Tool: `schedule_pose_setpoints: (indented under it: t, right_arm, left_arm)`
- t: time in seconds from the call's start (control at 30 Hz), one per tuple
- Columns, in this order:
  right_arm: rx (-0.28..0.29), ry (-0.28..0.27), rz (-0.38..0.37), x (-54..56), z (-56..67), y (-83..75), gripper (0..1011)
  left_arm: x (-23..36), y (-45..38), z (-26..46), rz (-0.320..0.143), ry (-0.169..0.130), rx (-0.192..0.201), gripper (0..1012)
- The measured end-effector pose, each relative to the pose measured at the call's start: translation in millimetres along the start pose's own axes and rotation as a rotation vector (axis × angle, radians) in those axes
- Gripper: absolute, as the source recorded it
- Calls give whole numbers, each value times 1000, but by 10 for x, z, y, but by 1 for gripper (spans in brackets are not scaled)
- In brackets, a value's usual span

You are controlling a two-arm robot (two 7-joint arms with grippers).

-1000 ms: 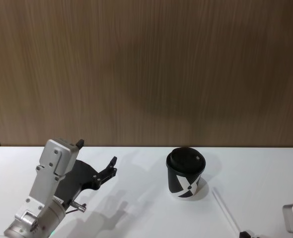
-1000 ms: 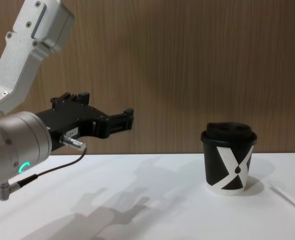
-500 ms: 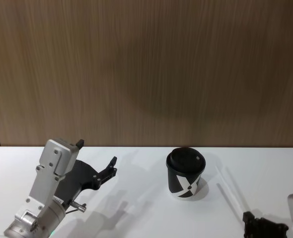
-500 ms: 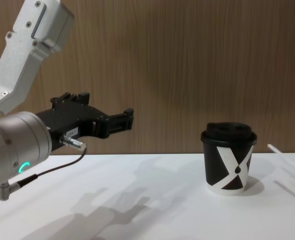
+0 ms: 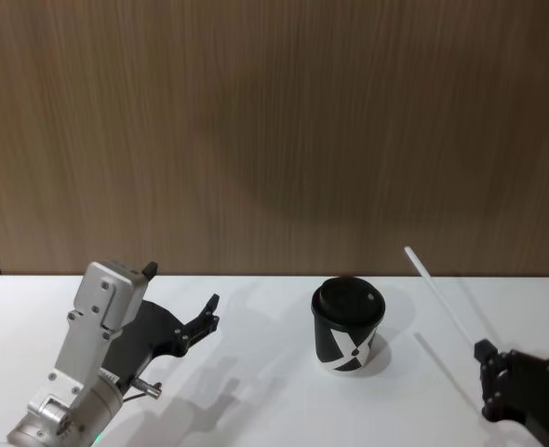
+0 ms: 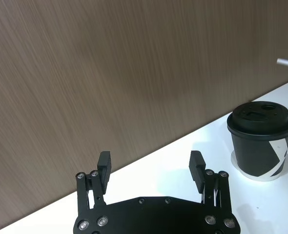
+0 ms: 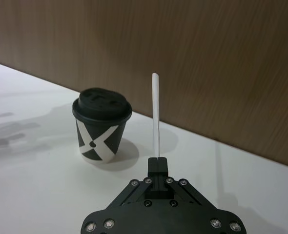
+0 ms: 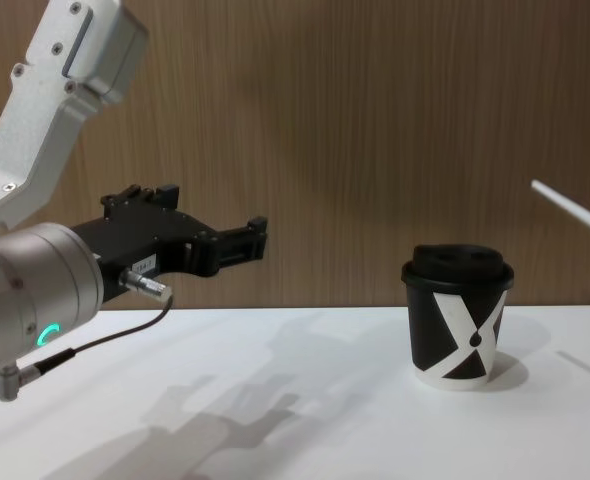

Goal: Pick up the straw with one hand, pass it to the other hand, and insert it into the cup.

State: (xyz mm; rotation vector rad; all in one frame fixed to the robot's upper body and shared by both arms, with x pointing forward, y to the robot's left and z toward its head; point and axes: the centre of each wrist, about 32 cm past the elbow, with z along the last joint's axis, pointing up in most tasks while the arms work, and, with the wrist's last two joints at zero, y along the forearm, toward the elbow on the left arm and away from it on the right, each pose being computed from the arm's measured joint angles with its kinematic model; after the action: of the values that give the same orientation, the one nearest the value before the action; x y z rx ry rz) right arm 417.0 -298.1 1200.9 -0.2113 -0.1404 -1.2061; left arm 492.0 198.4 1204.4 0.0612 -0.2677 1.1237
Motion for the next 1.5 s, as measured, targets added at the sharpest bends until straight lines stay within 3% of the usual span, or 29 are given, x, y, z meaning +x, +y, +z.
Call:
schedule_pose_setpoints:
  t: [0.23,0.57,1.2,1.5]
  right_arm:
    - [74,-72,60,192,116,-10,0]
    - [157,-120,170,352,208,-9,0]
    - [297,-157,385,510,313,154,0]
    - [337,-165,452,544,361,270,0]
  left_arm:
    - [0,0,0,0,0,0,1003]
    - [0,0,0,0,0,0,1003]
    - [0,0,0,0,0,0,1003]
    - [0,0,0,0,0,0,1003]
